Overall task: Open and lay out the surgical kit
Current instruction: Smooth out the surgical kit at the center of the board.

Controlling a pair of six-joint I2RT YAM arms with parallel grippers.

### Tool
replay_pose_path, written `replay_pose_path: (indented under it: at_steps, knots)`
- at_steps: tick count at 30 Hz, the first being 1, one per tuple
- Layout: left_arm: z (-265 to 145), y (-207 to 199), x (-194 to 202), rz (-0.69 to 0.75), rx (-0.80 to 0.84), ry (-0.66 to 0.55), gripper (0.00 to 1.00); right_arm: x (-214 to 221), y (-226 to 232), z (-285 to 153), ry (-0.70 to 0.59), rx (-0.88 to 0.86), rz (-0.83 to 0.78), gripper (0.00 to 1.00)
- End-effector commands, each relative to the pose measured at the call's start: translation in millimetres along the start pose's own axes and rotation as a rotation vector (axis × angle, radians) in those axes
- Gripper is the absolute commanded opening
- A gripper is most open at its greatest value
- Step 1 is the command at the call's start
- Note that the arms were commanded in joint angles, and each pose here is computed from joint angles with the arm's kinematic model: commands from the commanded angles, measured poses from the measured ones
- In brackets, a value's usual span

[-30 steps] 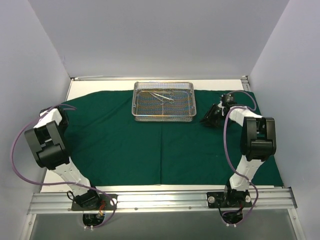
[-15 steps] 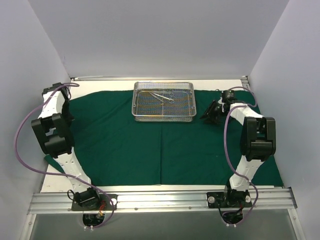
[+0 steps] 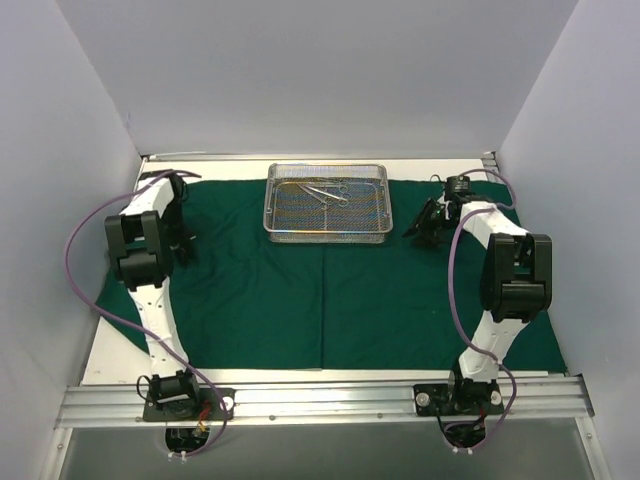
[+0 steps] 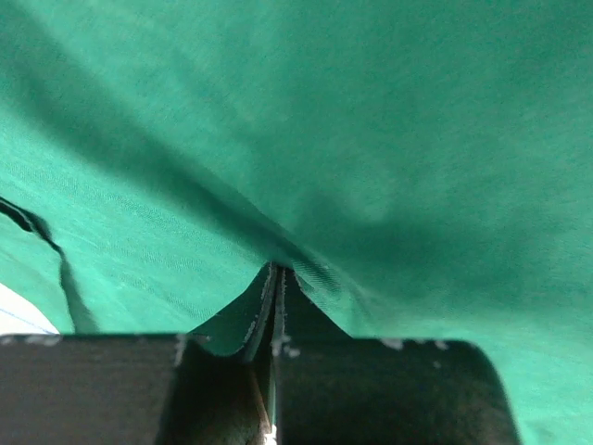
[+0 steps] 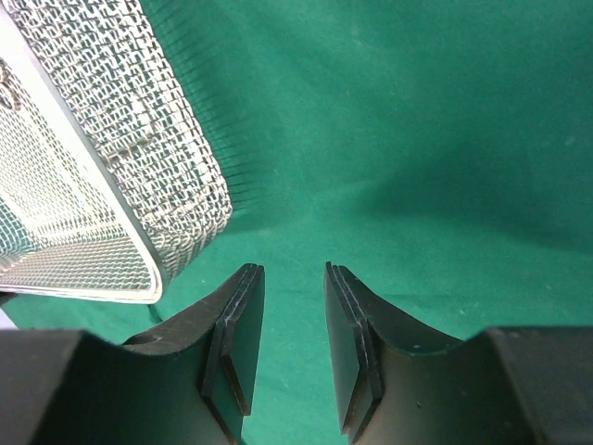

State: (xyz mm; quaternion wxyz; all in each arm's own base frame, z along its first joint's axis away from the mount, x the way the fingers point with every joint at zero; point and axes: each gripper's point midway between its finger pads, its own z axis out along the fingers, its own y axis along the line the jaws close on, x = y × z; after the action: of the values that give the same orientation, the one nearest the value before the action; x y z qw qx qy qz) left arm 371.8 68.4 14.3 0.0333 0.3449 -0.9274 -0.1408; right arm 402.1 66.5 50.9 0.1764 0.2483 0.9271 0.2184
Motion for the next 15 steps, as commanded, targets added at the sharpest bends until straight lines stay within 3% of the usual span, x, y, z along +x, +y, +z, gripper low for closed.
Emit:
replay_pose_path:
  at_steps: [1, 8, 11, 15]
  knots:
    - [12, -57, -3, -0.041, 0.145, 0.042, 0.02, -3, -5, -9, -0.005, 0.032, -0.008, 0.33]
    - [-7, -135, -4, 0.057, 0.334, 0.048, 0.02, -2, -14, -11, -0.001, 0.052, 0.0, 0.33]
    - [-37, -183, 9, 0.121, 0.494, 0.059, 0.02, -3, -15, -11, -0.007, 0.053, 0.003, 0.33]
    - [-61, -205, 14, 0.149, 0.57, 0.053, 0.02, -5, -13, -10, -0.009, 0.05, 0.001, 0.33]
